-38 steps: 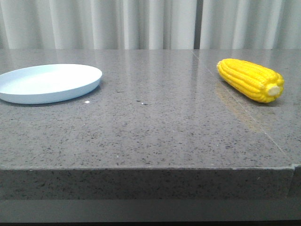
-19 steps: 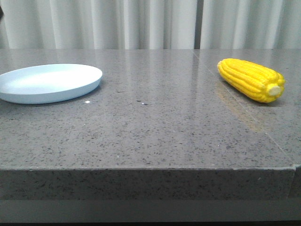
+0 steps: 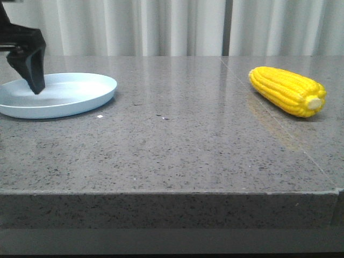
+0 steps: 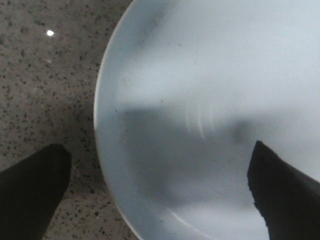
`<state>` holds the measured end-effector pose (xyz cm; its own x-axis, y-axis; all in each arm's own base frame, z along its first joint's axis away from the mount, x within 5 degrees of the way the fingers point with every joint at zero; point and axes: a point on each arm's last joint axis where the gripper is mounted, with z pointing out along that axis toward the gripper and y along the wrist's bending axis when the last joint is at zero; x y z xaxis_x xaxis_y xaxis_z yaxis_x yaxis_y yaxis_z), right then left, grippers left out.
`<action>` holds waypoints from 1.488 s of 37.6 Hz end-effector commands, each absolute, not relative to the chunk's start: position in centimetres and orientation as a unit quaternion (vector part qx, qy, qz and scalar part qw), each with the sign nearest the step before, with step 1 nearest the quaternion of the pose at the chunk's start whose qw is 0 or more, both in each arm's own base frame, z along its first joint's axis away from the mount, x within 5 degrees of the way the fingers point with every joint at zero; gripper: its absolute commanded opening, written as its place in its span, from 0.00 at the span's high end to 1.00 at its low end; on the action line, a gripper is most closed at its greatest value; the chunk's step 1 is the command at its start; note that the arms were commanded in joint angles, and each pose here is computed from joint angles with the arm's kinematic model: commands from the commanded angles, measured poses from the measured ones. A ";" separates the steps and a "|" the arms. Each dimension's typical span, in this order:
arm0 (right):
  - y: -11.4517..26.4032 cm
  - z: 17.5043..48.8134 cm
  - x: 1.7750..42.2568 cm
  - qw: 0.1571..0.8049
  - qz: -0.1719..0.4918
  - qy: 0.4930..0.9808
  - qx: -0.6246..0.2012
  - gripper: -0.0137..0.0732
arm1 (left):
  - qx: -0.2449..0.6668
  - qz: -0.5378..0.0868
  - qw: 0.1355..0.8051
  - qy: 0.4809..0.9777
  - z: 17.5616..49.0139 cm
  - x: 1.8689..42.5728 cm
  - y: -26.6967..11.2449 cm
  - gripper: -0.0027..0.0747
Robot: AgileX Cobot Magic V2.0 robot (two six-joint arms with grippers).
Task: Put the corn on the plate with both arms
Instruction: 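Lower the left gripper and grasp the plate's rim, then lift the plate and slide it toward the table center, then release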
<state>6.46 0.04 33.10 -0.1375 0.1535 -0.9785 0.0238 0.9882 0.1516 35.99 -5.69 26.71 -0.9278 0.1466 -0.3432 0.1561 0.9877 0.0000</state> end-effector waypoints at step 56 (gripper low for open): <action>0.0 34.9 6.5 0.693 0.050 0.717 0.054 0.10 | 0.146 -0.182 0.287 0.929 36.5 35.5 -14.1 0.99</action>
<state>6.46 0.04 33.10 -0.1375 0.1535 -0.9785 0.0238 0.9882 0.1516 36.65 -12.49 33.59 -0.8524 0.1756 -0.4925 0.3187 0.9212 -0.2232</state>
